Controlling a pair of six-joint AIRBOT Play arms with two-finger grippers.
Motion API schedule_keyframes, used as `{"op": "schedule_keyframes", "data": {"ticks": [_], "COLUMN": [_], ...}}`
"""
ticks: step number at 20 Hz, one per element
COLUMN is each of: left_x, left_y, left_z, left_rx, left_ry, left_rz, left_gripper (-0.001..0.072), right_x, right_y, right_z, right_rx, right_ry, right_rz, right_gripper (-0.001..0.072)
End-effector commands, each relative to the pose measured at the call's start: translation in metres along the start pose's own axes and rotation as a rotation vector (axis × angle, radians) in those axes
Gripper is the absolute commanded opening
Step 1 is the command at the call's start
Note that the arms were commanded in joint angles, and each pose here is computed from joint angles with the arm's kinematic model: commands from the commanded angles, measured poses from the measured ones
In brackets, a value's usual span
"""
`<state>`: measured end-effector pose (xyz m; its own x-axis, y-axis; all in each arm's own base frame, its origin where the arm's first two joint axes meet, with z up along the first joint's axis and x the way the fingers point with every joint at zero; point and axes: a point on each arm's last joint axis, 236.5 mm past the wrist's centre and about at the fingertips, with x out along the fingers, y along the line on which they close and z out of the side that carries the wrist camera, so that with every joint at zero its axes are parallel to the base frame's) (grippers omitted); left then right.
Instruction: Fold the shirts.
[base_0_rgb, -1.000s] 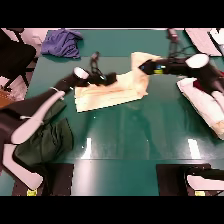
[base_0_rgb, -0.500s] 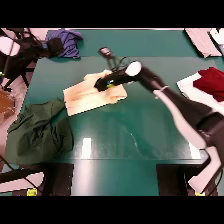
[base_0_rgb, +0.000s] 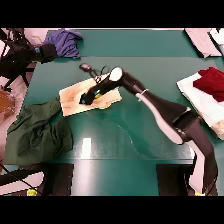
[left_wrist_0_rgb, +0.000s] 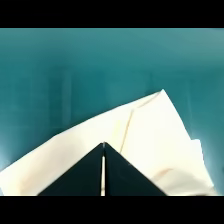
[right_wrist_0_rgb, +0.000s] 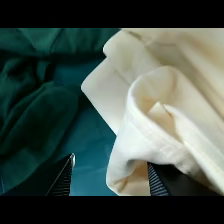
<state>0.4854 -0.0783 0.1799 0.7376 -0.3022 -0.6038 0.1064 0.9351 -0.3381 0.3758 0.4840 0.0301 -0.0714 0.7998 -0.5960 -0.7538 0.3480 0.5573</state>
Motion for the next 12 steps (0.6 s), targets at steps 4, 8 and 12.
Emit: {"op": "schedule_keyframes", "data": {"ticks": [4,8,12], "left_x": [0.03,0.053,0.061], "left_y": [-0.023,-0.07,-0.087], "left_z": [-0.088,-0.12,-0.102], "left_rx": [0.092,0.029,0.036], "left_ry": [0.325,0.429,0.343], "left_rz": [-0.182,-0.369,-0.368], "left_gripper": [0.0129,0.0484,0.0482], "right_x": [-0.161,-0.209,-0.141], "right_y": [0.01,-0.022,-0.004], "right_z": [0.035,0.029,0.016], "right_rx": [0.045,0.129,0.157], "right_ry": [-0.097,-0.112,-0.028], "right_rz": [-0.053,-0.157,0.006], "right_gripper": [0.0512,0.0522,0.0521]}}
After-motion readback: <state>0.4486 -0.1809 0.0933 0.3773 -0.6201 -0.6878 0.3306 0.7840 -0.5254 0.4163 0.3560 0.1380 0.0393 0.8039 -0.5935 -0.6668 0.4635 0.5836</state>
